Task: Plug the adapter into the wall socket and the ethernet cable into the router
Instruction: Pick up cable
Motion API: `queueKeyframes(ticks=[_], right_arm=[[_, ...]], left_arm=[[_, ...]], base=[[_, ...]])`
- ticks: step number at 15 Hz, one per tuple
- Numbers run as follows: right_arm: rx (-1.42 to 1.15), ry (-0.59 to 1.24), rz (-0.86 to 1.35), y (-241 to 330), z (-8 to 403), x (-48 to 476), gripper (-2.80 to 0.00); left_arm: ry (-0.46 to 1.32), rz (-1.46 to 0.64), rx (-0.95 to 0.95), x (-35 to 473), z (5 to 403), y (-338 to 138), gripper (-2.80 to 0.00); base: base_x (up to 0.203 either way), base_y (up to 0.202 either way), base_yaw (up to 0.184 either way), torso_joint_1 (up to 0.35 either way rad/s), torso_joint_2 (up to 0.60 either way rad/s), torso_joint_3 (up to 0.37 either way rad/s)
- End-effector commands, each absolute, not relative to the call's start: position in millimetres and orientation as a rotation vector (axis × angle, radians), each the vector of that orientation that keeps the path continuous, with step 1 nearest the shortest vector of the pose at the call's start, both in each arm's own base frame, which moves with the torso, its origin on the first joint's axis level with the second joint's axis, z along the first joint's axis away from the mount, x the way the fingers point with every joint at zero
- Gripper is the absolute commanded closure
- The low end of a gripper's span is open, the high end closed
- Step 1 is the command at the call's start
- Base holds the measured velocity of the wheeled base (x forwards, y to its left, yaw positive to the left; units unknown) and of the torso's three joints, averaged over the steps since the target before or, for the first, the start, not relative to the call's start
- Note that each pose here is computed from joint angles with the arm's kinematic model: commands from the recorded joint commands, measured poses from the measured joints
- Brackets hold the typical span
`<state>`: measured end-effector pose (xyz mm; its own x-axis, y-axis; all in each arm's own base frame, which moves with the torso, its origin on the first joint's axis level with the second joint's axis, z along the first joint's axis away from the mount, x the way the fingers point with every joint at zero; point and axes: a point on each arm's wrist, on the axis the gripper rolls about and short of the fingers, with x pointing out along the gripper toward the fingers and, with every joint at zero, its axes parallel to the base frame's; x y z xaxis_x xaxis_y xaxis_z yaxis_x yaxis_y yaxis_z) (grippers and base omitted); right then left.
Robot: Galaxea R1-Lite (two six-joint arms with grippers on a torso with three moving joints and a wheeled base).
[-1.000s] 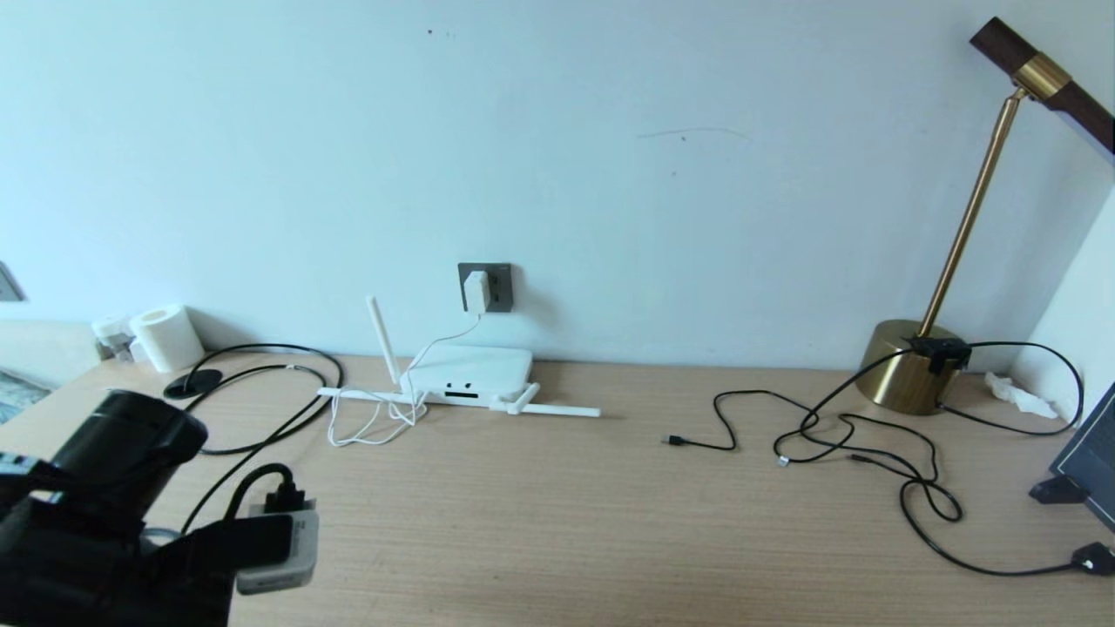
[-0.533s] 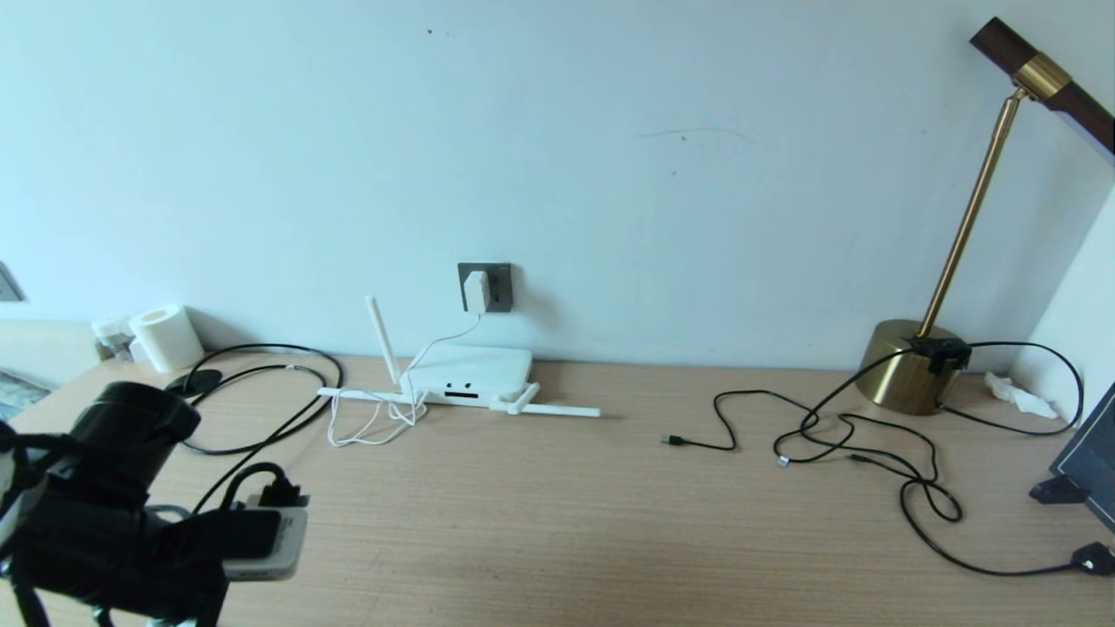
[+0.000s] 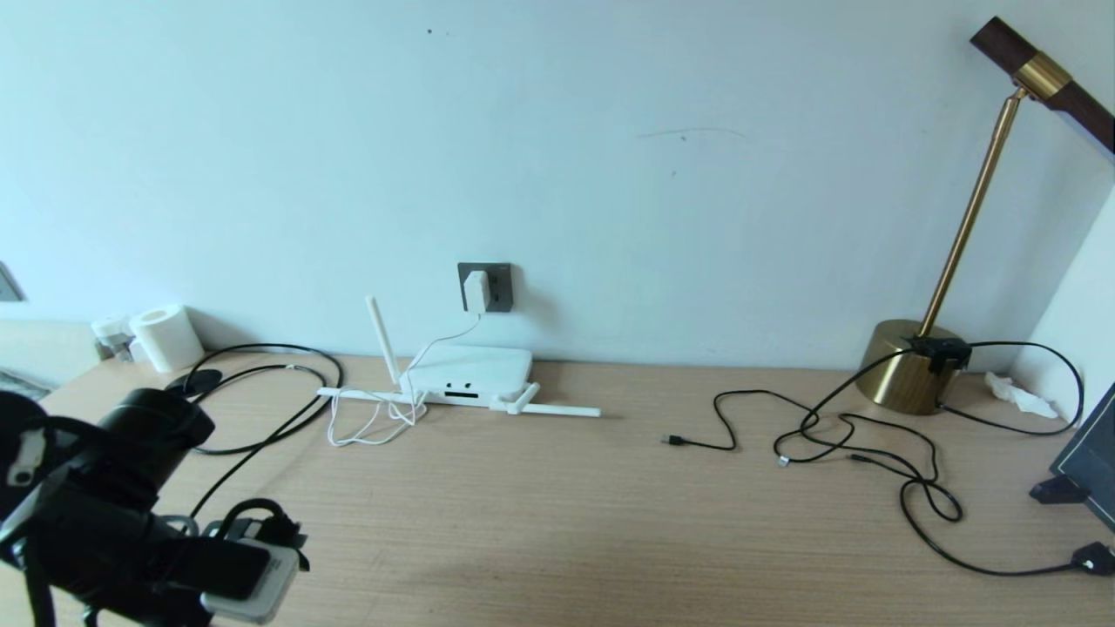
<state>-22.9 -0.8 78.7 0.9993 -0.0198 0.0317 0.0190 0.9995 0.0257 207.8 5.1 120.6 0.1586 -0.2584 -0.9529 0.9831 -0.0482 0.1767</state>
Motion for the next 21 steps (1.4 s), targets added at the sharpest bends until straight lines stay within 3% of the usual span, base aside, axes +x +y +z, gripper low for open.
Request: queueKeyframes(ticks=[1, 21], right_arm=[[0.025, -0.022, -0.018, -0.8, 75.8, -22.0, 0.0], [0.025, -0.022, -0.018, -0.8, 75.9, -22.0, 0.0]], left_arm=[[0.884, -1.274, 1.129, 215.5, 112.7, 5.1, -2.8], [0.971, -1.359, 1.065, 223.3, 87.1, -2.4, -2.8]], base=[[0.0, 0.0, 0.0, 0.0, 0.0, 0.0], [0.0, 0.0, 0.0, 0.0, 0.0, 0.0]])
